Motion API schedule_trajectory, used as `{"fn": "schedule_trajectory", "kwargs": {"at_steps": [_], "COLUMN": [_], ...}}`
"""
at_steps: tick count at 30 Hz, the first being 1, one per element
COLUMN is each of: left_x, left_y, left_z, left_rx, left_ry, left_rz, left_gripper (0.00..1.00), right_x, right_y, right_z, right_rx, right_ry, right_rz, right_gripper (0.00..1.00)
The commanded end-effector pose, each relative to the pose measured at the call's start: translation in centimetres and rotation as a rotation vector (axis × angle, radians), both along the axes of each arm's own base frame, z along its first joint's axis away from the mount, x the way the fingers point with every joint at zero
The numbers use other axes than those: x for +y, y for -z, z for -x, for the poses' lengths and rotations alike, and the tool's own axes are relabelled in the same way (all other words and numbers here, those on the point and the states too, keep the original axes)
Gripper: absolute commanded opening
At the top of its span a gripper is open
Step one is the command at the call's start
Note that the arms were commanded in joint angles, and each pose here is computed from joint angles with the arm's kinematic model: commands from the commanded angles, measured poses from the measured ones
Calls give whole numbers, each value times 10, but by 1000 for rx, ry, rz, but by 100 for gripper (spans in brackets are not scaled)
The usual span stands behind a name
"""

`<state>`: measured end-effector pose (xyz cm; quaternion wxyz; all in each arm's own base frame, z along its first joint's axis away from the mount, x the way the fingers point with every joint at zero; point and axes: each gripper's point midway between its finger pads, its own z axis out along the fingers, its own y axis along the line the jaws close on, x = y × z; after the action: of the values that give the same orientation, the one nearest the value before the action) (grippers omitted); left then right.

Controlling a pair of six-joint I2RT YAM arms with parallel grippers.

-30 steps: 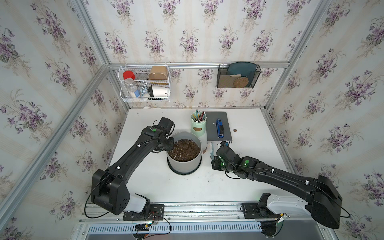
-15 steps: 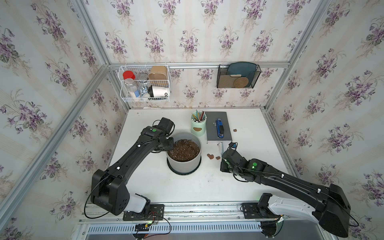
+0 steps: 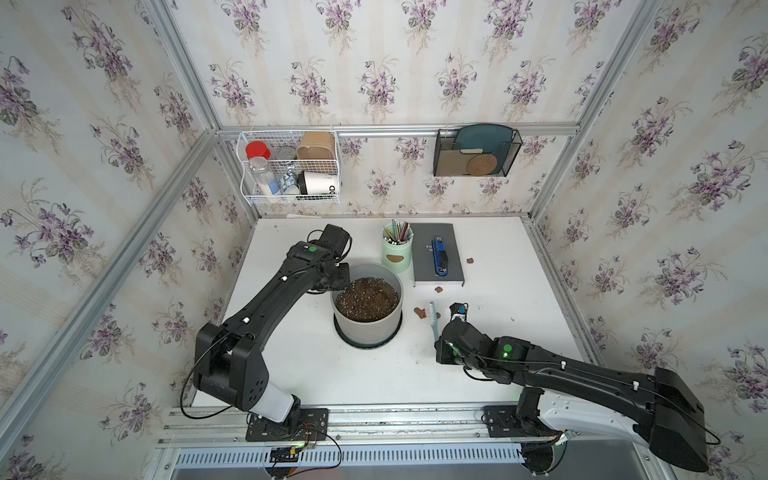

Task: Scrub the dried mud off the ceramic pot
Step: Brush off the soil from the pot, then place the brush at the center of the board.

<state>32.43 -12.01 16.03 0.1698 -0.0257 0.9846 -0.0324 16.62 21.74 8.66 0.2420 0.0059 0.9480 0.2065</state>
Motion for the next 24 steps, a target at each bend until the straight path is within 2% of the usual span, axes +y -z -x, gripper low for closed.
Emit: {"fn": "schedule_trajectory", "kwargs": {"at_steps": [1, 5, 12, 21, 24], "left_x": [2, 7, 15, 27, 32], "left_y": [2, 5, -2, -4, -7], "left_z": [-10, -11, -11, -8, -7], "left_rx": [-23, -20, -25, -20, -37], "left_ry": [-54, -66, -60, -57, -71], "left_rz": [3, -4, -21, -78, -54], "left_gripper": [12, 0, 0, 0, 0], "right_x": [-21, -46, -99, -109, -111], "right_y": [-2, 4, 23, 55, 62], "right_z": [-6, -8, -3, 10, 14], "right_rx": [-17, 14, 89, 187, 205], "right_ry": [93, 152, 284, 300, 299], "right_rz": [54, 78, 127, 159, 167], "right_gripper": [0, 0, 0, 0, 0]}}
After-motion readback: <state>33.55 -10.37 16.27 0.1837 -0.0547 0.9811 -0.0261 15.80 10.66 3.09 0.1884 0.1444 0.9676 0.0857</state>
